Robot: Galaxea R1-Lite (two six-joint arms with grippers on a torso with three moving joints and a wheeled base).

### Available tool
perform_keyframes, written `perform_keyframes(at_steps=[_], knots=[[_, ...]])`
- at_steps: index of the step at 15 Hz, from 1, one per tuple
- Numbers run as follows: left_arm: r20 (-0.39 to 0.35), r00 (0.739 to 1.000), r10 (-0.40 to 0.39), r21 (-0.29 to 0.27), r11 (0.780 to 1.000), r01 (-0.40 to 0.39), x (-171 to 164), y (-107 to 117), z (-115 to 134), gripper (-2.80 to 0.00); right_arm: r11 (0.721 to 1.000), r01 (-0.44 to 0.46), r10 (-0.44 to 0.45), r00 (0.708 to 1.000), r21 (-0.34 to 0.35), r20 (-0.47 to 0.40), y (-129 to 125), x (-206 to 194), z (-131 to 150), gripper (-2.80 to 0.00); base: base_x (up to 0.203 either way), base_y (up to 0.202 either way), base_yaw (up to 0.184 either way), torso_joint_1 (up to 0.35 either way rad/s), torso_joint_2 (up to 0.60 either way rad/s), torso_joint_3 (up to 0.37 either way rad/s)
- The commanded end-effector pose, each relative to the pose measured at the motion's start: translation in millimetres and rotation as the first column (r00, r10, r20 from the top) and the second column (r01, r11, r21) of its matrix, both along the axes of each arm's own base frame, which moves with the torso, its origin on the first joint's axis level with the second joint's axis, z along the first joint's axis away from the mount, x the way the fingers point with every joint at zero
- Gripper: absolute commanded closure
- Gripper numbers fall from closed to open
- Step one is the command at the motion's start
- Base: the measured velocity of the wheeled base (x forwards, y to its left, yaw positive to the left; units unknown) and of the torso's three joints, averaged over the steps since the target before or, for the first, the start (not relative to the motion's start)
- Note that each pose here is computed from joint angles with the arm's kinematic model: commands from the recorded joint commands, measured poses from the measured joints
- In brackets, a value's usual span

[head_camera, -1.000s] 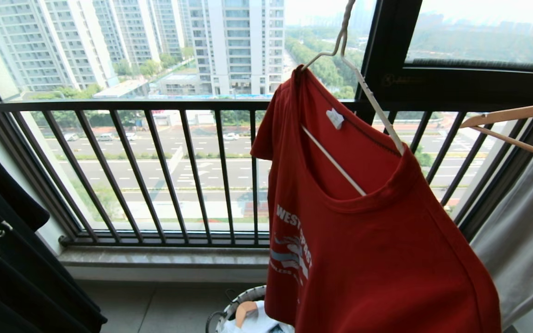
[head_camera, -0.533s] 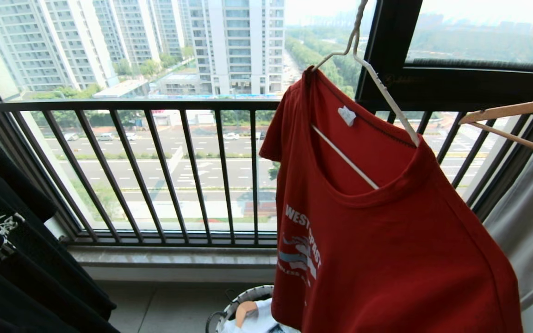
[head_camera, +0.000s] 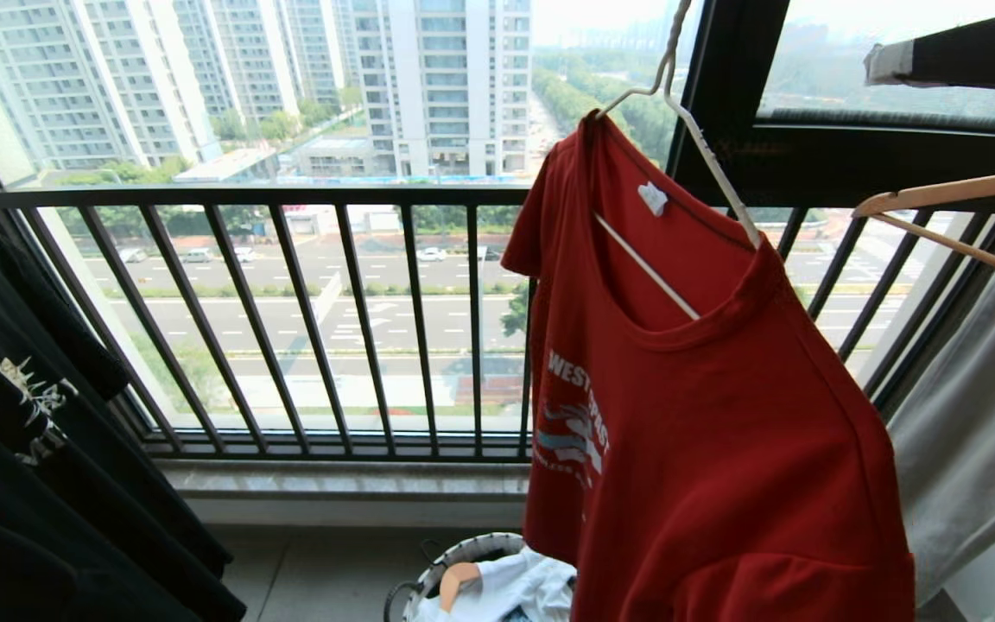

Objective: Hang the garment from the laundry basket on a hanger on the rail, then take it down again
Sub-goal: Take the clothes off the clothes rack

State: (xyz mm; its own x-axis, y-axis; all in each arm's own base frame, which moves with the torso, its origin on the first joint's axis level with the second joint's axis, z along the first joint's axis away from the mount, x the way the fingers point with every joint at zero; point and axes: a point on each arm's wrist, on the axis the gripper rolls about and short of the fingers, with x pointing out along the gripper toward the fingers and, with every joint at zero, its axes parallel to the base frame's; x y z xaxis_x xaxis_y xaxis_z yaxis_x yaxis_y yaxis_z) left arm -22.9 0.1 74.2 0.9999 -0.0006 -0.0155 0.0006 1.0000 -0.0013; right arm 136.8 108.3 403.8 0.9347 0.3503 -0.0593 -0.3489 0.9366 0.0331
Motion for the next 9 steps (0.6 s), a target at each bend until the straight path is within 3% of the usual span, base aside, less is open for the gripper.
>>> perform_keyframes(at_steps=[1,9], knots=[[-0.001,1.000,-0.001,0.000,1.000,0.001,0,0,0,0.00,0.999,-0.025,0.024,0.999,-0.035,-0.037,37,19,-6,-2.80,0.000,0.000,0.000,0.000,0.00,0.000],[-0.001,1.000,0.001,0.000,1.000,-0.001,0,0,0,0.00,1.000,0.001,-0.001,1.000,-0.001,-0.026,77,19,-6,-2.80,0.000,0.000,0.000,0.000,0.00,0.000]])
